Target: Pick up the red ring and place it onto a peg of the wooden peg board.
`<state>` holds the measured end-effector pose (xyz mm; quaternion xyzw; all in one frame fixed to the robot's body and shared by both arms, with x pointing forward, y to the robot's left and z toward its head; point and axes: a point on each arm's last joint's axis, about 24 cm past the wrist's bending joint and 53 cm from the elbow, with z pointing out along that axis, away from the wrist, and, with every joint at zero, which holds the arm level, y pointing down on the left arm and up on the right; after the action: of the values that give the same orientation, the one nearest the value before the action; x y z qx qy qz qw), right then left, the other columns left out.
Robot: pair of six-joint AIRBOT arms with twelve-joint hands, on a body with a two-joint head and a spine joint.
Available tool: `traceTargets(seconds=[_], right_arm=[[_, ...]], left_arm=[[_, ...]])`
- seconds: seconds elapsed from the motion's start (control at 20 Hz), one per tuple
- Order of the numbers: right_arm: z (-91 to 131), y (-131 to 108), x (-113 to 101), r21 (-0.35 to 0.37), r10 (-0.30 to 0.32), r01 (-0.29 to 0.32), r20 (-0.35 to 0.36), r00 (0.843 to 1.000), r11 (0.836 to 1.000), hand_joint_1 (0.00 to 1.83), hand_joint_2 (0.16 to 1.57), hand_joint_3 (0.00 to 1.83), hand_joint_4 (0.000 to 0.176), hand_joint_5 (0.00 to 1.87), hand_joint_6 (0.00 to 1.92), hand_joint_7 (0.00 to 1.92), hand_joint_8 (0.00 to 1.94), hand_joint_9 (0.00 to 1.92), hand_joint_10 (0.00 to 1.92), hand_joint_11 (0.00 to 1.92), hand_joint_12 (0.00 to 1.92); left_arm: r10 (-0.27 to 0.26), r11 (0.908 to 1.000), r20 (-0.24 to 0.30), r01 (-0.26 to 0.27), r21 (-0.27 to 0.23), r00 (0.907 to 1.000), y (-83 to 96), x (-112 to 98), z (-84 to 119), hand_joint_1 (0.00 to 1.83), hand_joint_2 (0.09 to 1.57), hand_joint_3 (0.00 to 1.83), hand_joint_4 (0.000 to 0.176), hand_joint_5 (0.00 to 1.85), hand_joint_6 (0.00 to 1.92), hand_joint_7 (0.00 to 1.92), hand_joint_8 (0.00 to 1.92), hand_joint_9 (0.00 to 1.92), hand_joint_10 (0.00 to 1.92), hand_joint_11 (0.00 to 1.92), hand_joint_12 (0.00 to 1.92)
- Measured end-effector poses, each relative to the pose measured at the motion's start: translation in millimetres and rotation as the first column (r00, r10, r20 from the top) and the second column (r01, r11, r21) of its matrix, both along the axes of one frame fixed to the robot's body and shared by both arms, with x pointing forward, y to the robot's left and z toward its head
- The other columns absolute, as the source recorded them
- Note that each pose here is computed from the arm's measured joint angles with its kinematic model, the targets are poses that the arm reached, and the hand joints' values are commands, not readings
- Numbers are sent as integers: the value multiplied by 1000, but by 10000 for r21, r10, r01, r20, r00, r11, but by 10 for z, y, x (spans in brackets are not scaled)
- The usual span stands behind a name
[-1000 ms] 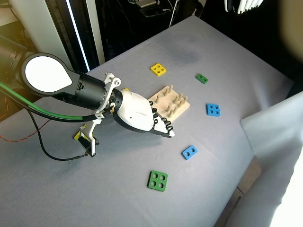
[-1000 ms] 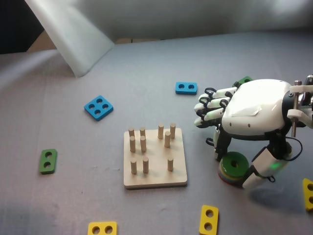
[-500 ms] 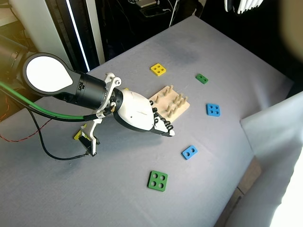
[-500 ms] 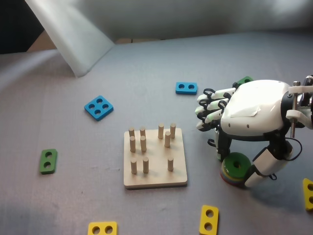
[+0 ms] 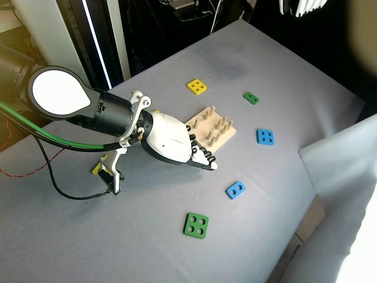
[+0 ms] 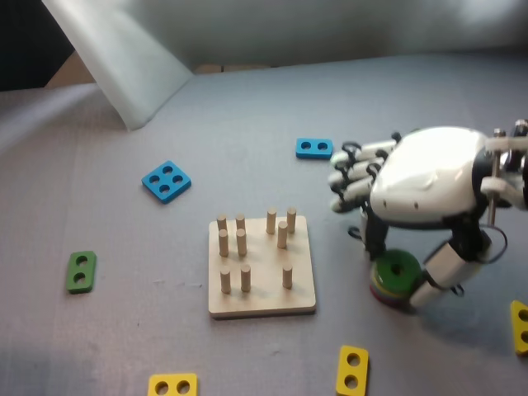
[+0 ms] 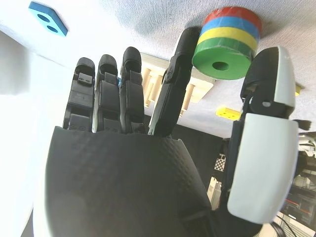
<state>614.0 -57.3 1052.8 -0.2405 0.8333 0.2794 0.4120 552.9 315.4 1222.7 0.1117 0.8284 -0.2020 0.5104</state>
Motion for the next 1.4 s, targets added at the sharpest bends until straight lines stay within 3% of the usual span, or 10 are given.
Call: traceTargets(seconds=[0.3,0.7,0.85,1.1,1.4], right_arm=[[206,102,78,307,74,-86,393,9992,9995,1082,1008,1,176,1219,591,353,10,124,6,0,0],[418,407,-2,703,1033,-1103,964,9900,9914,1084,1006,0,176,1233,555,299,6,96,1,0,0],[484,500,-94,983,1531,-1633,1031,9828,9817,1079,1015,1,176,1204,604,287,1,96,2,0,0],[702,669,-239,1870,2379,-2497,833,9677,9501,1076,1021,1,176,1182,654,330,5,109,3,0,0],[735,736,-170,1732,2749,-2869,900,9572,9422,1076,1018,2,176,1192,633,307,0,113,0,0,0]], left_arm=[[-10,10000,-2,10,-4,10000,-3,0,-1,664,1514,1,0,1004,1921,1187,1921,1241,1921,1289,1921],[19,10000,19,-19,12,10000,24,8,9,697,1517,1,0,993,1921,1158,1921,1216,1921,1257,1921],[20,10000,18,-20,12,10000,23,8,8,662,1536,3,0,925,1921,1125,1921,1160,1921,1204,1921],[19,10000,19,-19,12,10000,24,8,9,628,1528,0,0,910,1921,1112,1921,1125,1921,1184,1921],[16,10000,18,-16,11,10000,22,8,8,617,1530,0,0,902,1921,1113,1921,1130,1921,1193,1921]])
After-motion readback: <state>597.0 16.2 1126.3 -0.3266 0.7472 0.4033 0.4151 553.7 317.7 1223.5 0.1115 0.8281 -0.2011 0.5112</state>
